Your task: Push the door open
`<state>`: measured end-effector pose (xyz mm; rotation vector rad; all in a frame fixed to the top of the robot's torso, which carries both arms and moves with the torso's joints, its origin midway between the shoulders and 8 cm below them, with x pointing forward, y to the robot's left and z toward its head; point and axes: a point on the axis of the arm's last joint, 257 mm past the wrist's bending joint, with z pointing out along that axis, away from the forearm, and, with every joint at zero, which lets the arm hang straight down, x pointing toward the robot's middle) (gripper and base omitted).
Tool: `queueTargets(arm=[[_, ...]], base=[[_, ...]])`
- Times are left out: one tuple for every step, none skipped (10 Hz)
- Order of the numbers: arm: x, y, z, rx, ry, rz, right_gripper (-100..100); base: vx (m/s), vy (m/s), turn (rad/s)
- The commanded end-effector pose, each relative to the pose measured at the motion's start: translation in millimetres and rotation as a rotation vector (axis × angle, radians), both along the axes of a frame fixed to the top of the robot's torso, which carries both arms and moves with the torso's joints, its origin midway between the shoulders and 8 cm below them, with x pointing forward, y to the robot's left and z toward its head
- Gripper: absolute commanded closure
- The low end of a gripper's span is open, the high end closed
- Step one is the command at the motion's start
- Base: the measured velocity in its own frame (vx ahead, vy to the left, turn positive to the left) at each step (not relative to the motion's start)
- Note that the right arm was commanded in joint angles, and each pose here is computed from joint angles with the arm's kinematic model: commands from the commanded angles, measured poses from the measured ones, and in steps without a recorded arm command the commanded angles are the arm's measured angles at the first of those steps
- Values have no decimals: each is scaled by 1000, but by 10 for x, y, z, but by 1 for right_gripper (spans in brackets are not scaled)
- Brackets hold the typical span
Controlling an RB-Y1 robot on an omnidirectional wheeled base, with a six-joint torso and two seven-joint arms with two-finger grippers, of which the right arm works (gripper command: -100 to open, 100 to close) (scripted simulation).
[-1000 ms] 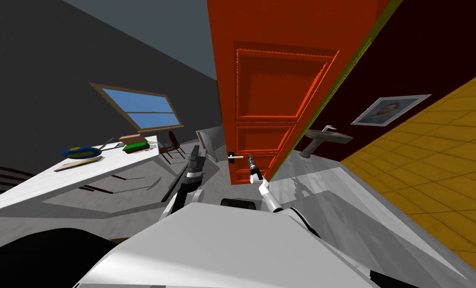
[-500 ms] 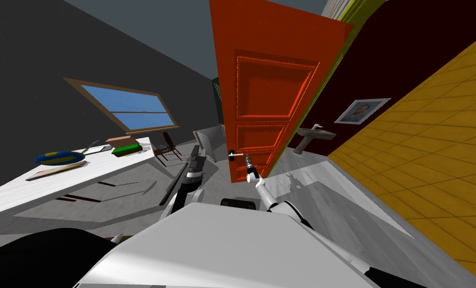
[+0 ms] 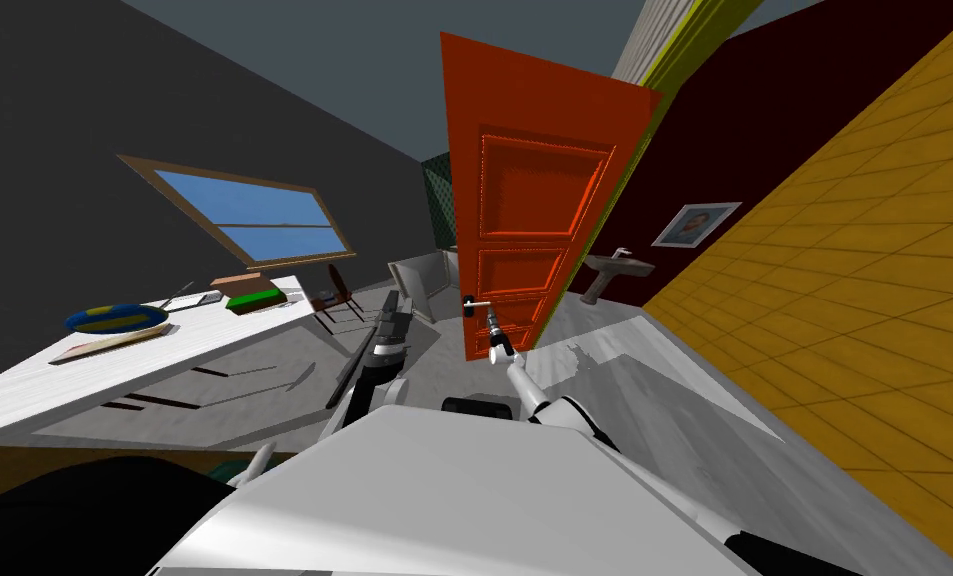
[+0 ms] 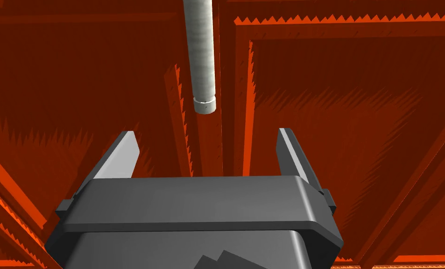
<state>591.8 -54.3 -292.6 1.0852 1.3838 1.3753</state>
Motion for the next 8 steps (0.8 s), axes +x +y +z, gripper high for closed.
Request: queueTargets(arm=[[-3,39,-2,2,0,4,-100],[-5,67,0,4,1,7,-100],[-7,91,2,5,1,9,-100],[-6,74,2,4,1,8,-100],[31,-98,-17,-22,-3,-6,-100],[52,-197,-24,-36,-6,-14,-100],[69,-277,-29,-47,-8,-21,-100],[79,-323,-30,-52,-9,-25,-100]], base=[[-122,91,-29],[-134,92,-18],[-131,117,-20],[-62,57,-5],[84,24,14],[138,53,23],[165,45,14],[203,84,30]])
